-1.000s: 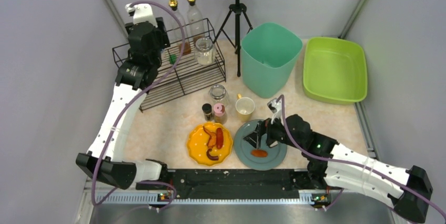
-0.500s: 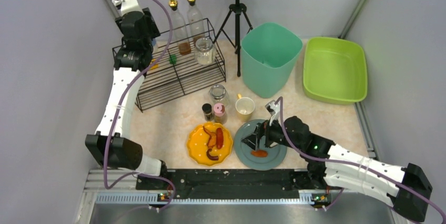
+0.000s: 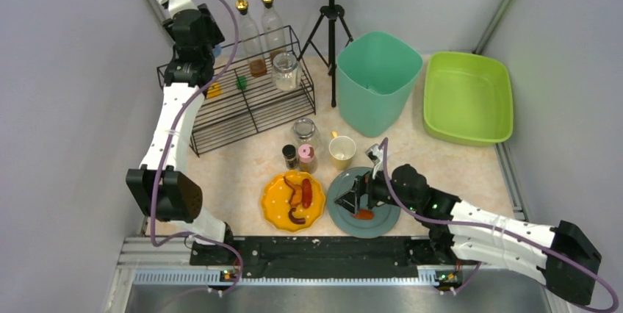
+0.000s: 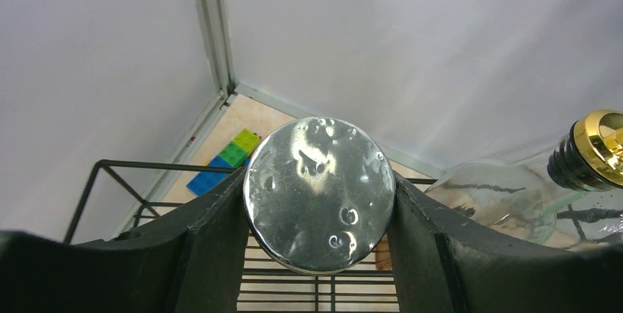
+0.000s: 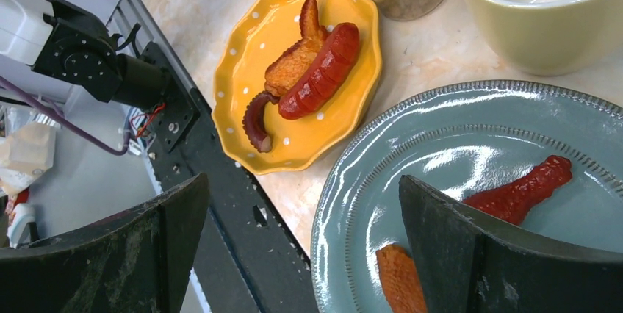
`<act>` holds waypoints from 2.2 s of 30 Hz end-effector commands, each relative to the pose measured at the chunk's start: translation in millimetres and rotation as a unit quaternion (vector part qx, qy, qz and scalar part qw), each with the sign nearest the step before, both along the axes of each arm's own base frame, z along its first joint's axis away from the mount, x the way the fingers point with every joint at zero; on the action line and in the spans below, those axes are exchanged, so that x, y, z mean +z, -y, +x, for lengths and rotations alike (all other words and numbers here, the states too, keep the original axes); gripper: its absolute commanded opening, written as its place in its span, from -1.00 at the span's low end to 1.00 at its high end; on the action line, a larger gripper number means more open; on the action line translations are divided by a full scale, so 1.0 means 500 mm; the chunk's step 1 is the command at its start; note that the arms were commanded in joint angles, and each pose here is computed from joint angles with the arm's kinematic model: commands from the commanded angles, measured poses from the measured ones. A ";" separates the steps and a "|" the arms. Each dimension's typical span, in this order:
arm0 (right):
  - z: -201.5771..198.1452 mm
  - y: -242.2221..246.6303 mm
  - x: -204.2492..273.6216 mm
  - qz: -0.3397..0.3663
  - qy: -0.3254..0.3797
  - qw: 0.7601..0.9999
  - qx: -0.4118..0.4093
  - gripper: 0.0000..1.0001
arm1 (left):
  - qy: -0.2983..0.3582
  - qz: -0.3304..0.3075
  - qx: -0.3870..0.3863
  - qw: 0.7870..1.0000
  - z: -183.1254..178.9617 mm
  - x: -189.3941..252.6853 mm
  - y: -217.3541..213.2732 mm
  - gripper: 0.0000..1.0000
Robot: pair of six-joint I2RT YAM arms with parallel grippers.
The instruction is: Clear the kitchen counter
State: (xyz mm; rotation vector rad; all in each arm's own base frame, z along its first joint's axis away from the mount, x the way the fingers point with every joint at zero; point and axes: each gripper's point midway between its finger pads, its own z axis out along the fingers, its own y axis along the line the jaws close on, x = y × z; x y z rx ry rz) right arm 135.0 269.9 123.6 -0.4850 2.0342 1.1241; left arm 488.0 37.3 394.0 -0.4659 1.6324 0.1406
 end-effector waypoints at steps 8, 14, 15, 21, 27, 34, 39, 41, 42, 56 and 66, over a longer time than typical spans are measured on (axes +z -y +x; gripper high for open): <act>0.002 -0.012 0.004 0.016 0.011 1.000 0.009 0.98 | 0.064 -0.040 -0.037 0.996 0.069 0.021 0.035 -1.00; 0.003 -0.015 -0.006 0.013 0.006 1.000 0.009 0.98 | 0.036 -0.033 -0.041 0.998 0.083 -0.037 0.048 -1.00; 0.003 -0.016 -0.008 0.013 0.004 1.000 0.010 0.98 | 0.030 -0.031 -0.041 0.998 0.085 -0.048 0.049 -1.00; 0.002 -0.016 -0.012 0.016 0.000 1.000 0.009 0.98 | 0.013 -0.028 -0.039 0.999 0.085 -0.095 0.050 -1.00; 0.003 -0.014 -0.015 0.015 -0.002 1.000 0.005 0.98 | -0.008 -0.024 -0.041 0.999 0.091 -0.134 0.053 -1.00; 0.002 -0.012 -0.019 0.015 -0.004 1.000 0.003 0.98 | -0.021 -0.017 -0.039 0.999 0.093 -0.157 0.053 -0.59; 0.002 -0.011 -0.023 0.013 -0.004 1.000 0.002 0.98 | -0.027 -0.005 -0.043 0.999 0.092 -0.163 0.062 0.23; 0.002 -0.011 -0.025 0.012 -0.005 1.000 0.001 0.98 | -0.026 0.001 -0.047 0.999 0.090 -0.156 0.064 0.36; 0.002 -0.010 -0.025 0.012 -0.005 1.000 0.001 0.98 | -0.025 0.004 -0.047 0.999 0.089 -0.153 0.064 0.42; 0.003 -0.013 -0.016 0.016 -0.007 1.000 0.002 0.98 | 0.001 0.013 -0.061 0.998 0.036 -0.062 0.067 0.98; 0.019 -0.004 -0.004 -0.004 0.009 1.000 -0.015 0.98 | 0.007 -0.026 -0.143 0.989 -0.078 -0.026 0.130 0.98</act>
